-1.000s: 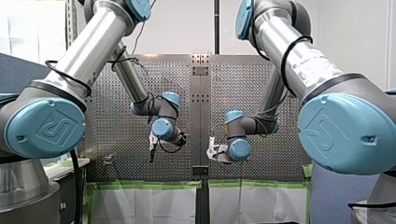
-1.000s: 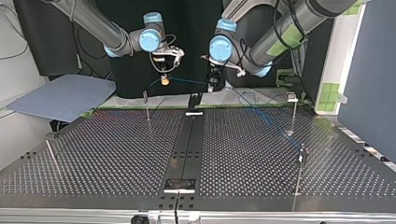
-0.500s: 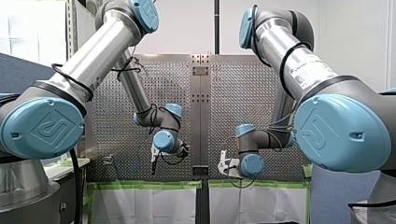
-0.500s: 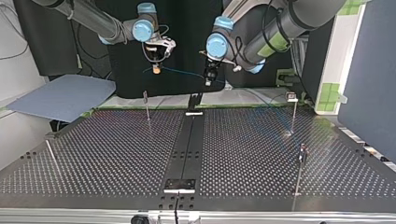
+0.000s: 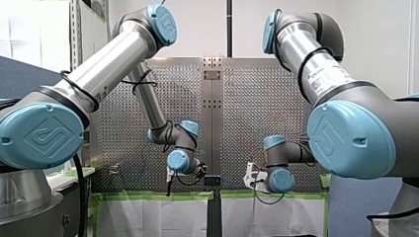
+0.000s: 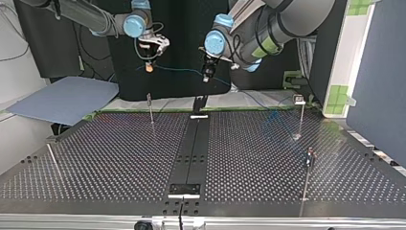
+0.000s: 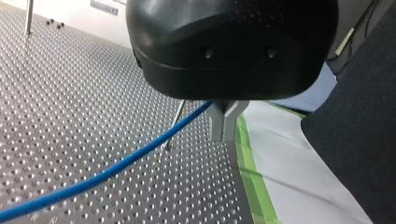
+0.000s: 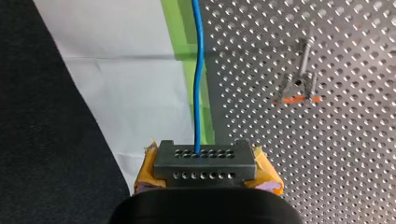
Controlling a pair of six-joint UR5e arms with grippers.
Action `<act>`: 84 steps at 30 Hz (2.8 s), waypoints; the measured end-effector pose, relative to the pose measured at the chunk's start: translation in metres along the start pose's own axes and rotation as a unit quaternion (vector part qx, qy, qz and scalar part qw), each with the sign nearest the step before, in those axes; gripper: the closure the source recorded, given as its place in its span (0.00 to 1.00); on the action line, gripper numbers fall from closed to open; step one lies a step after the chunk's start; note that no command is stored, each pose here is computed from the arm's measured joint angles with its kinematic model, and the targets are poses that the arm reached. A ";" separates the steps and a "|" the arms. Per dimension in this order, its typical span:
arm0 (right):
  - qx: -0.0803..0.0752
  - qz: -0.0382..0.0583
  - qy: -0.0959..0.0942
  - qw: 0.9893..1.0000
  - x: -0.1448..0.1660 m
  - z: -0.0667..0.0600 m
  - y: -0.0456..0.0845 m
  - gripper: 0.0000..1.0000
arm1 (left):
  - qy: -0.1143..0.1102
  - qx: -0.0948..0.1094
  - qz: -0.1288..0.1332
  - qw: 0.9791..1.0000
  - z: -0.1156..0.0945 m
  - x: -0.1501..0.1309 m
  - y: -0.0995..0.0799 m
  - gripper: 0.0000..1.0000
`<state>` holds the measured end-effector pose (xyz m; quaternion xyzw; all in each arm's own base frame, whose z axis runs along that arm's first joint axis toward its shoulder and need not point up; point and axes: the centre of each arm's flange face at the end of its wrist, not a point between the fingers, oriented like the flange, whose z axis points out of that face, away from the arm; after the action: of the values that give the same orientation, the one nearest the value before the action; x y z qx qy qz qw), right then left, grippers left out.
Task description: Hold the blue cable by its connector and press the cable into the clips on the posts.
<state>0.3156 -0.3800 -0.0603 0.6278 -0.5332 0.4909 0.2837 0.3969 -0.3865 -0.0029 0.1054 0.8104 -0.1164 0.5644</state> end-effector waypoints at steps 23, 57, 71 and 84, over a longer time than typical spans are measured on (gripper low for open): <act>-0.027 0.016 0.084 0.996 0.042 0.043 0.055 1.00 | 0.016 0.037 0.024 0.999 0.020 0.060 -0.092 1.00; -0.025 0.044 0.076 0.996 0.050 0.091 0.110 1.00 | -0.040 0.062 -0.030 0.997 0.091 0.041 -0.153 1.00; -0.011 0.065 0.092 0.994 0.068 0.105 0.140 1.00 | -0.096 0.073 -0.063 0.991 0.123 -0.010 -0.176 1.00; -0.017 0.061 0.109 0.992 0.080 0.107 0.186 1.00 | -0.099 0.077 -0.069 0.990 0.137 0.004 -0.179 1.00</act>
<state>0.1686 -0.5557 -0.0563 0.5322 -0.5446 0.5638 0.3198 0.4631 -0.5985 -0.0401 0.0805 0.7446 -0.2265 0.6227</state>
